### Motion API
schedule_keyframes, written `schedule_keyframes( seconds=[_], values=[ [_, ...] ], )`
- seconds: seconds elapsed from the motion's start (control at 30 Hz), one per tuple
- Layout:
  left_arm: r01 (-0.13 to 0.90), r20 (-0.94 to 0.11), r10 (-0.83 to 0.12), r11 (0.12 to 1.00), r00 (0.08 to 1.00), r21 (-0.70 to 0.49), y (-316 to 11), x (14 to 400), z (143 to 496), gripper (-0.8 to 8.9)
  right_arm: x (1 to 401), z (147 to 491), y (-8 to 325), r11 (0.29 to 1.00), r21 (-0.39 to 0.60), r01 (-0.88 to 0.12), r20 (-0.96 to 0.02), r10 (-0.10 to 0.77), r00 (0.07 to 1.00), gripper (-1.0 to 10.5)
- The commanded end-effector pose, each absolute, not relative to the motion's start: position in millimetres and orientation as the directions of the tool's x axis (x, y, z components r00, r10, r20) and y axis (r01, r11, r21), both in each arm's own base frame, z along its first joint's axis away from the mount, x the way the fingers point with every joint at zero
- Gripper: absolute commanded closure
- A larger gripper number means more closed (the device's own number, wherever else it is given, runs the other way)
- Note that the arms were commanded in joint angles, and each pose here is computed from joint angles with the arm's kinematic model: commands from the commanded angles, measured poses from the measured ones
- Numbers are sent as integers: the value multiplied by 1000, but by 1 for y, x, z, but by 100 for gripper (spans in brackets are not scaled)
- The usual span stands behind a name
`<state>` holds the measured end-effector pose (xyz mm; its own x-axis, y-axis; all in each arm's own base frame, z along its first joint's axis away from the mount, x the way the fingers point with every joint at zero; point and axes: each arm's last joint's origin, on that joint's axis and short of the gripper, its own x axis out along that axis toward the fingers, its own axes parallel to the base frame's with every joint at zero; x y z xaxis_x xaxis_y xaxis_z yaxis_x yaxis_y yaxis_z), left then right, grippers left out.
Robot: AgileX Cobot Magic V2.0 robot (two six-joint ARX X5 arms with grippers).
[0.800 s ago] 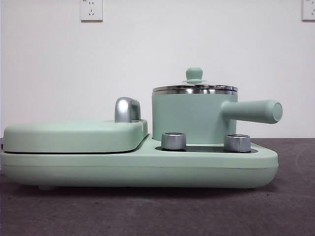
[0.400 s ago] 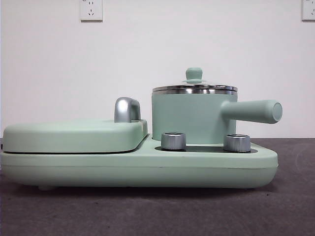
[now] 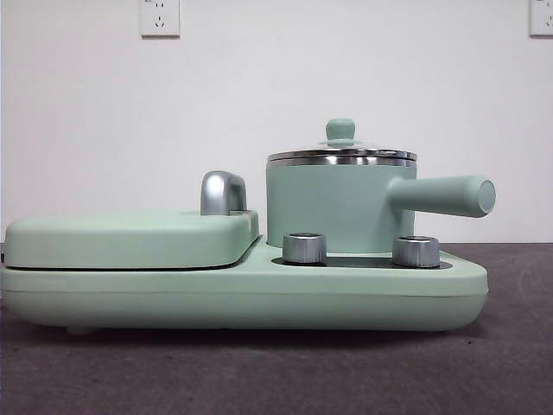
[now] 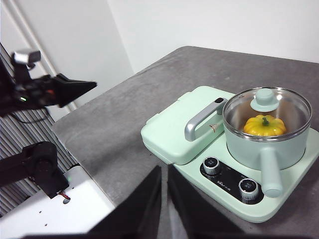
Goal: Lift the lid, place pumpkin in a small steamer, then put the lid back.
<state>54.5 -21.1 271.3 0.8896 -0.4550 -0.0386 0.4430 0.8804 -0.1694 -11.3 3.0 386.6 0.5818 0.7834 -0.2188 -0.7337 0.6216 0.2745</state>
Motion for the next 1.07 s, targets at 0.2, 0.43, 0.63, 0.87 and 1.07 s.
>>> schedule_keyframes(
  seconds=[0.2, 0.43, 0.63, 0.87, 1.07],
  values=[
    [243, -77, -248, 967, 966, -75, -12, 84, 194, 808, -12, 390, 3, 613, 260, -746, -205, 790, 578, 929],
    [120, -150, -132, 989, 980, -85, -3, 93, 163, 808, -12, 390, 3, 612, 260, -746, -205, 791, 577, 929],
    [79, -170, -92, 994, 981, -77, 0, 96, 150, 808, -12, 390, 3, 612, 261, -746, -205, 791, 577, 929],
    [-18, -179, 8, 998, 984, -56, 2, 96, 149, 808, -12, 390, 3, 612, 261, -746, -204, 791, 577, 929],
    [-18, -177, 8, 998, 984, -56, 2, 96, 150, 808, -12, 390, 3, 612, 261, -746, -204, 791, 577, 929]
  ],
)
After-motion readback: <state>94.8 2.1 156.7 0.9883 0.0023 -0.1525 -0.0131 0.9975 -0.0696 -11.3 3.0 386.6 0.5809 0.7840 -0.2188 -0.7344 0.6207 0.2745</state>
